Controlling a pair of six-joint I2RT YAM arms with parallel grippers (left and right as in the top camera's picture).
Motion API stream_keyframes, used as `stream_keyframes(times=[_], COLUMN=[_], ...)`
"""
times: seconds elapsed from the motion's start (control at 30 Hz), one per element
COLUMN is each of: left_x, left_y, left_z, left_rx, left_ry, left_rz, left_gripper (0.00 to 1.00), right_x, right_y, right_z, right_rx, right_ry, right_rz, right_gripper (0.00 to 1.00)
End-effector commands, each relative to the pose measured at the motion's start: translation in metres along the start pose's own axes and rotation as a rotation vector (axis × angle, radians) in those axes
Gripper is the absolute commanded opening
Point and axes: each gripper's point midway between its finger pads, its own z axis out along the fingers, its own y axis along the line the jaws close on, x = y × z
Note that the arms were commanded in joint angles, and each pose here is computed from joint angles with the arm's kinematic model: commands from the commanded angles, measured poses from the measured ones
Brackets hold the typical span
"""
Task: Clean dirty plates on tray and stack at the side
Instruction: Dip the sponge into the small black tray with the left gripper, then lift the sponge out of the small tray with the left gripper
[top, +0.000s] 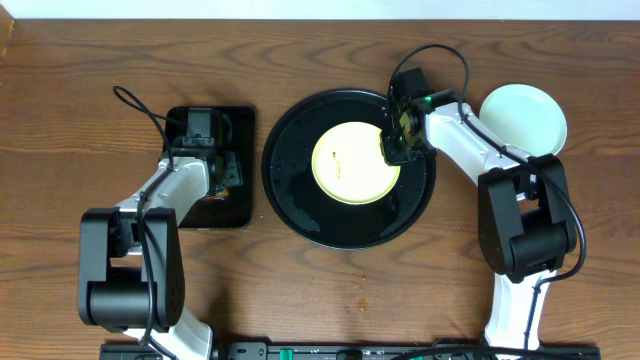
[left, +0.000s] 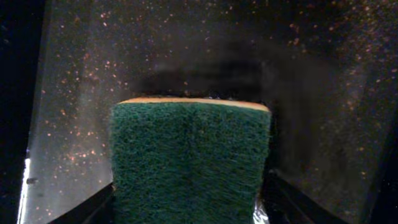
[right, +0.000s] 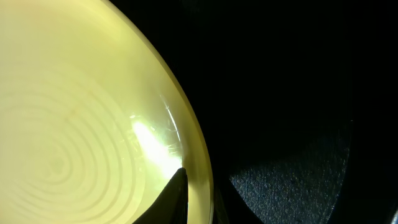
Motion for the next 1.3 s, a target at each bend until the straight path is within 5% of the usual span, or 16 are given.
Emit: stream_keyframes(times=[0.0,0.07,0.2,0.43,0.87,1.27], left_x=[0.011,0.012,0.008,-0.031,-0.095,-0.101], left_y=[0.002,0.003,0.002,-0.003,0.004,0.018], left_z=[0.009,0.009,0.009,-0.010,-0.134,-0.150], left_rx=[-0.009,-0.010,-0.007,0.020,0.093,0.032], left_ry=[0.042,0.049,0.030,-0.105,-0.466,-0.523], left_rz=[0.004,0.005,0.002,-0.019,-0.076,-0.102], left_gripper=[0.64,0.60,0.08,0.08,0.07,0.07], right_x=[-0.001,-0.001,-0.001,-0.001,-0.001,-0.001], right_y=[0.004,0.004,0.004,0.004,0.004,0.004], right_z=[-0.007,-0.007,-0.007,-0.007,-0.007,-0.007], right_rx=[-0.002,-0.002,-0.002,-0.002,-0.002,-0.002], right_ry=[-0.015,-0.015,-0.015,-0.015,-0.015,-0.015], right_rz=[-0.015,-0.015,-0.015,-0.016,-0.016,-0.016], right_gripper=[0.12,0.12,0.13,0.12,0.01,0.01])
